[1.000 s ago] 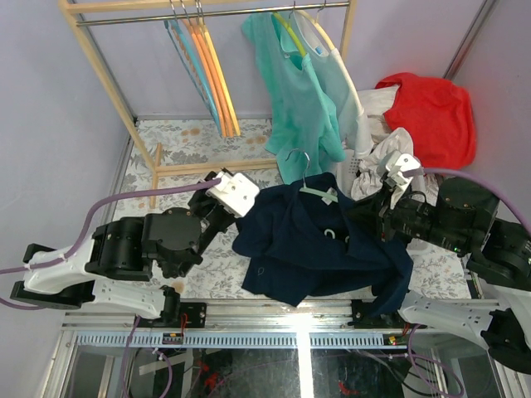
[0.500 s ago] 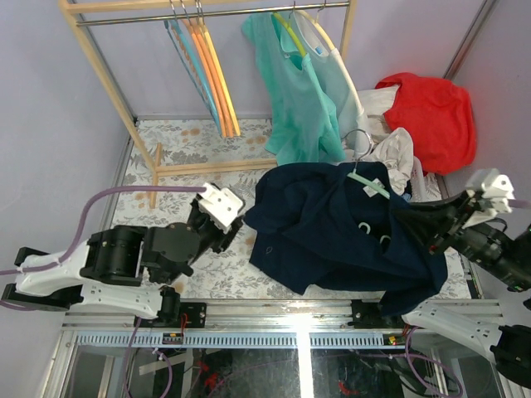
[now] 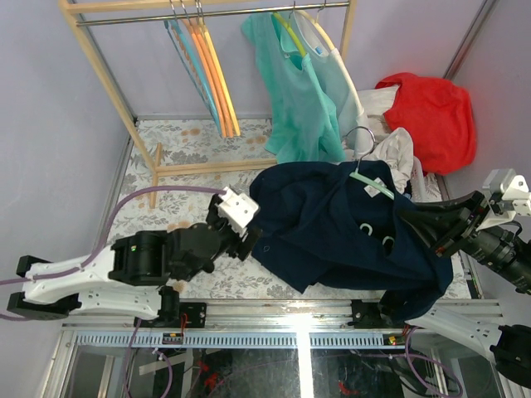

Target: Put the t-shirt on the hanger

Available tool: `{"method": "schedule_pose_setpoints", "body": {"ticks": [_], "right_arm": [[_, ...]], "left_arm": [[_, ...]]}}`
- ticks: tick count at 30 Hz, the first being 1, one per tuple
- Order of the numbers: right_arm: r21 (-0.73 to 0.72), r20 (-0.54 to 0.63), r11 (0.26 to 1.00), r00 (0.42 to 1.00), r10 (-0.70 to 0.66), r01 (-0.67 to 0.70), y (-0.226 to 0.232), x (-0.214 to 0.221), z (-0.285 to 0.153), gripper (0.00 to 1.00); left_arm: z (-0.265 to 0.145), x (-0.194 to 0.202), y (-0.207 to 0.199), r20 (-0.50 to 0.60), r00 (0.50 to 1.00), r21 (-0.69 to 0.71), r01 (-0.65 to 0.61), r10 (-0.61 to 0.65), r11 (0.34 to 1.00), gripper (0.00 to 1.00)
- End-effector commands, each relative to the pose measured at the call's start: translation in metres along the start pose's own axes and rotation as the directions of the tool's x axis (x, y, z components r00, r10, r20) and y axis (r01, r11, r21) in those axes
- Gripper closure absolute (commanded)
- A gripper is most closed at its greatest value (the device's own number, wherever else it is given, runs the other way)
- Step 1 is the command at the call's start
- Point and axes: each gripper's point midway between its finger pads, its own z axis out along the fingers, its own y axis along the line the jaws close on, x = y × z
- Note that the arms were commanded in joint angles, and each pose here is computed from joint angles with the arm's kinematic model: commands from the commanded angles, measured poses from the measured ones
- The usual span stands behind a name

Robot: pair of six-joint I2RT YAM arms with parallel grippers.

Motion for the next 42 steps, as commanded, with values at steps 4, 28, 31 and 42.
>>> {"method": "schedule_pose_setpoints", "body": {"ticks": [4,28,31,42], "right_arm": [[-0.040,0.169,0.999,0.985,0.032,-0.026,0.008,-0.049,-0.004,1.00],[-0.007,0.180,1.000,0.984,0.008,-0.007,0.001,-0.056,-0.010,1.00],[-0.011,0.183,1.000,0.983,0.008,-0.006,0.002,-0.058,-0.009,1.00],[-0.030,0.183,1.000,0.983,0.014,-0.009,0.006,-0.059,-0.005,1.00]], "left_arm": [[0.027,-0.005,0.015,0.027,0.996,-0.031,0.080,-0.079,0.996,0.44],[-0.039,-0.090,0.082,0.182,0.960,-0.116,0.234,-0.211,0.965,0.81],[-0.038,-0.088,0.076,0.156,0.965,-0.094,0.228,-0.211,0.969,0.73],[0.001,-0.026,0.022,-0.054,0.981,0.050,0.191,-0.188,0.980,0.35]]}}
